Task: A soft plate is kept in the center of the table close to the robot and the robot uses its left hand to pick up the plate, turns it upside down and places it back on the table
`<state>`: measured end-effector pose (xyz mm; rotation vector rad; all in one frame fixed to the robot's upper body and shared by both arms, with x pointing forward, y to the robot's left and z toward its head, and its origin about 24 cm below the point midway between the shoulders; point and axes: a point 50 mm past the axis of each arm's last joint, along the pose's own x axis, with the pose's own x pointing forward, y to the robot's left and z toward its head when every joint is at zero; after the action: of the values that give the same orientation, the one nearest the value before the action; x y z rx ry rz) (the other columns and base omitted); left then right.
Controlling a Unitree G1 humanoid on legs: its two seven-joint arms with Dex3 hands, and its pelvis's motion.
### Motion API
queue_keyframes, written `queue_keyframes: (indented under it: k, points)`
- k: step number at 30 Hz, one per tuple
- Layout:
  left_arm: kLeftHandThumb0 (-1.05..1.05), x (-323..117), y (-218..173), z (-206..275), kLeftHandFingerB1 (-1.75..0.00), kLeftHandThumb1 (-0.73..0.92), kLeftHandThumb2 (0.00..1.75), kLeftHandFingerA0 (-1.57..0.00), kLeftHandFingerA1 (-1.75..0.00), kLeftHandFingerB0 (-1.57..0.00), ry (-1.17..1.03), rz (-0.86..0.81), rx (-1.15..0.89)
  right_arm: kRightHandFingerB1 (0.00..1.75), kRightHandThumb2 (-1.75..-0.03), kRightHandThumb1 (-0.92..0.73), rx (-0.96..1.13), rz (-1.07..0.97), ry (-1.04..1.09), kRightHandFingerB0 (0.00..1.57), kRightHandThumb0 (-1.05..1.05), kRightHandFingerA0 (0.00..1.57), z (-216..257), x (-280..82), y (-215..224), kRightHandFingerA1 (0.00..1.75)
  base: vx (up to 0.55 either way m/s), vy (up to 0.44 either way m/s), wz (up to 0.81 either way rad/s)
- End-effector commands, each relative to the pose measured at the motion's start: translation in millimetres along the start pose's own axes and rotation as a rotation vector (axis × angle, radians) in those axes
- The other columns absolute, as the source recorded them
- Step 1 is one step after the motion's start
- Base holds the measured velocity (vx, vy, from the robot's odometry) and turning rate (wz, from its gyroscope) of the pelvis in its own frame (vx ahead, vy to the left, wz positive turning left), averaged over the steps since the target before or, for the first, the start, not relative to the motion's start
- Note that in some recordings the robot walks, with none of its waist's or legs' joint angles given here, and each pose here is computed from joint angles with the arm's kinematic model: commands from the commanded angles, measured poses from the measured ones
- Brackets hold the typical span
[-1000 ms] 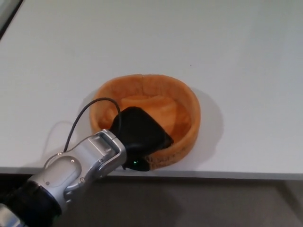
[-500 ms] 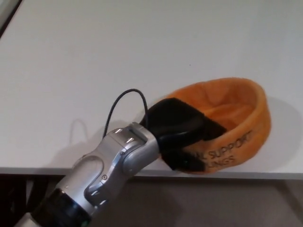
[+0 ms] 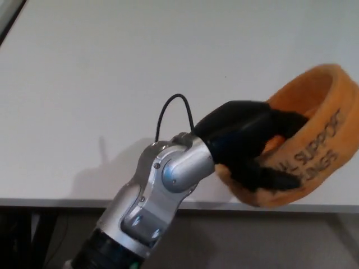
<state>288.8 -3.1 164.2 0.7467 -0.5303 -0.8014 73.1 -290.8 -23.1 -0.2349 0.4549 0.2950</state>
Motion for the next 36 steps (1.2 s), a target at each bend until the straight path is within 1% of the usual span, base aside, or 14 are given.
queue_keyframes:
  k: [1, 2, 6, 7, 12, 14, 19, 21, 27, 30, 31, 33, 35, 36]
  points:
    - [-0.45, -2, 27, 0, -1.75, 0.59, 0.58, -0.98, -1.75, -0.76, -0.159, 0.17, -1.139, 0.31, -0.68, -0.88, 0.012, -0.037, 0.06, 0.35, -0.81, 0.46, -2, -2, -3, 0.41, 0.0, 0.0, 0.0]
    - [-0.39, -3, 30, 0, -1.75, 0.6, 0.63, -0.97, -1.75, -0.76, -0.232, 0.227, -1.323, 0.32, -0.67, -0.88, 0.02, -0.035, 0.064, 0.34, -0.79, 0.45, -2, -2, -3, 0.41, 0.0, 0.0, 0.0]
    - [-0.39, -4, 36, 0, -1.75, 0.6, 0.6, -0.92, -1.75, -0.75, -0.339, 0.349, -1.577, 0.32, -0.67, -0.88, 0.012, -0.035, 0.051, 0.34, -0.8, 0.46, -2, -1, -4, 0.42, 0.0, 0.0, 0.0]
    - [-0.39, -8, 39, -7, -1.75, 0.61, 0.65, -0.96, -1.75, -0.74, -0.386, 0.425, -1.661, 0.32, -0.68, -0.89, 0.006, -0.027, 0.033, 0.33, -0.79, 0.46, -2, -1, -3, 0.42, 0.0, 0.0, 0.0]
    - [-0.35, -13, 37, -19, -1.75, 0.65, 0.65, -0.96, -1.75, -0.68, -0.402, 0.492, -1.752, 0.32, -0.68, -0.9, -0.003, -0.023, 0.033, 0.32, -0.8, 0.43, -1, -1, -7, 0.41, 0.0, 0.0, 0.0]
    - [-0.3, -18, 35, -23, -1.75, 0.66, 0.64, -0.91, -1.75, -0.69, -0.395, 0.565, -1.8, 0.32, -0.68, -0.91, -0.011, -0.017, 0.032, 0.31, -0.79, 0.41, 0, 0, -7, 0.41, 0.0, 0.0, 0.0]
    - [-0.31, -29, 35, -37, -1.75, 0.65, 0.65, -0.95, -1.75, -0.68, -0.407, 0.732, -1.907, 0.33, -0.68, -0.91, -0.023, -0.016, 0.025, 0.31, -0.79, 0.42, 1, 1, -6, 0.42, 0.0, 0.0, 0.0]
    - [-0.31, -39, 36, -50, -1.75, 0.64, 0.64, -0.95, -1.75, -0.7, -0.398, 0.839, -1.972, 0.32, -0.68, -0.92, -0.039, -0.018, 0.019, 0.31, -0.79, 0.43, 2, 0, -6, 0.42, 0.0, 0.0, 0.0]
    - [-0.33, -58, 37, -74, -1.75, 0.64, 0.63, -0.94, -1.75, -0.7, -0.362, 0.993, -2.019, 0.31, -0.68, -0.92, -0.041, -0.021, 0.02, 0.31, -0.8, 0.42, 3, 1, -9, 0.41, 0.0, 0.0, 0.0]
    - [-0.31, -70, 30, -93, -1.75, 0.68, 0.65, -0.94, -1.75, -0.68, -0.271, 1.132, -2.034, 0.31, -0.68, -0.91, -0.055, -0.017, 0.02, 0.32, -0.81, 0.43, 3, 2, -9, 0.4, 0.0, 0.0, 0.0]
    - [-0.3, -73, 28, -97, -1.75, 0.68, 0.64, -0.94, -1.75, -0.64, -0.245, 1.176, -2.037, 0.31, -0.68, -0.91, -0.057, -0.016, 0.018, 0.32, -0.81, 0.43, 4, 3, -9, 0.41, 0.0, 0.0, 0.0]
    - [-0.32, -78, 27, -106, -1.75, 0.69, 0.64, -0.94, -1.75, -0.64, -0.199, 1.228, -2.036, 0.32, -0.68, -0.91, -0.06, -0.018, 0.01, 0.32, -0.8, 0.43, 6, 4, -8, 0.42, 0.0, 0.0, 0.0]
    - [-0.31, -86, 22, -120, -1.75, 0.67, 0.63, -0.95, -1.75, -0.67, -0.058, 1.311, -2.027, 0.32, -0.68, -0.91, -0.064, -0.021, 0.006, 0.32, -0.8, 0.43, 7, 4, -9, 0.42, 0.0, 0.0, 0.0]
    - [-0.31, -87, 22, -121, -1.75, 0.67, 0.63, -0.95, -1.75, -0.67, -0.042, 1.316, -2.029, 0.32, -0.68, -0.91, -0.065, -0.022, 0.006, 0.32, -0.8, 0.43, 7, 4, -9, 0.42, 0.0, 0.0, 0.0]
